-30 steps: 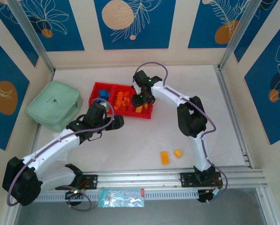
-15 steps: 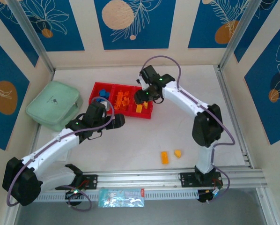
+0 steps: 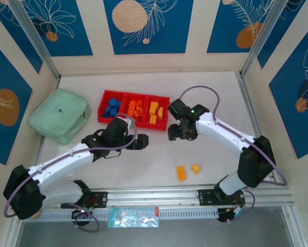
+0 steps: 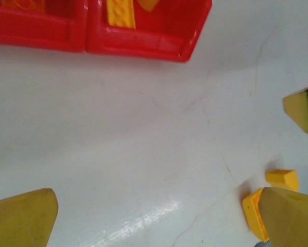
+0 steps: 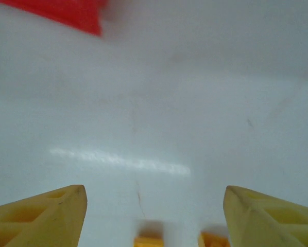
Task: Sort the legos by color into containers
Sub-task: Pick up the lego from the bottom-right of the table.
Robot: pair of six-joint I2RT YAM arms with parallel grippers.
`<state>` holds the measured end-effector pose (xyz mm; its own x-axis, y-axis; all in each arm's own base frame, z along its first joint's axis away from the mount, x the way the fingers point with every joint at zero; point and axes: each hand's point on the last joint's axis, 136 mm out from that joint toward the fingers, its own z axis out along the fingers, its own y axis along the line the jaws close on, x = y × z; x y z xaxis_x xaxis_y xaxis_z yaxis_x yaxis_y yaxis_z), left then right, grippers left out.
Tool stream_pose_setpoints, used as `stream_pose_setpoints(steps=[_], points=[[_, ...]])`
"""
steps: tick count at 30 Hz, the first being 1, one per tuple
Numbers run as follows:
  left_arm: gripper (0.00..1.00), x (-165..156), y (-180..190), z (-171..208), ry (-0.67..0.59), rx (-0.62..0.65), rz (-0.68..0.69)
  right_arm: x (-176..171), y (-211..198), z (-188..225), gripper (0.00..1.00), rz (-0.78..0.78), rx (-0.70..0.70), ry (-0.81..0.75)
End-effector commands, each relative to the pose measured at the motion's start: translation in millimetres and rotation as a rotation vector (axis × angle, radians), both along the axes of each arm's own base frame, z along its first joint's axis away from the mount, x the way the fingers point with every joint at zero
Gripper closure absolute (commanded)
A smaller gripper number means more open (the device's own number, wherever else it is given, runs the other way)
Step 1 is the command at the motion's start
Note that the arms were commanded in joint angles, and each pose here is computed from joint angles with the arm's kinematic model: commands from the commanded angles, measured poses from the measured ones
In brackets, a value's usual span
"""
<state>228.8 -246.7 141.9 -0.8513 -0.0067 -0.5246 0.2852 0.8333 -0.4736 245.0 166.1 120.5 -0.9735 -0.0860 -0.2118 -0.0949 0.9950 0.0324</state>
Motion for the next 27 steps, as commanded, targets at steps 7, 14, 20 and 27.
stream_pose_setpoints(steps=[7, 14, 20, 27], points=[[0.01, -10, -40, -6, -0.017, 0.007, -0.069, -71, -64, -32, 0.18, -0.324, -0.082, 0.122], [0.01, -16, -49, -13, -0.006, 0.030, -0.083, -100, -64, -65, 0.17, -0.408, -0.017, 0.220], [0.01, -17, -50, -12, -0.007, 0.038, -0.083, -109, -56, -87, 0.26, -0.411, 0.018, 0.261], [0.01, -16, -49, -12, -0.012, 0.050, -0.081, -106, -57, -90, 0.43, -0.403, 0.001, 0.247]])
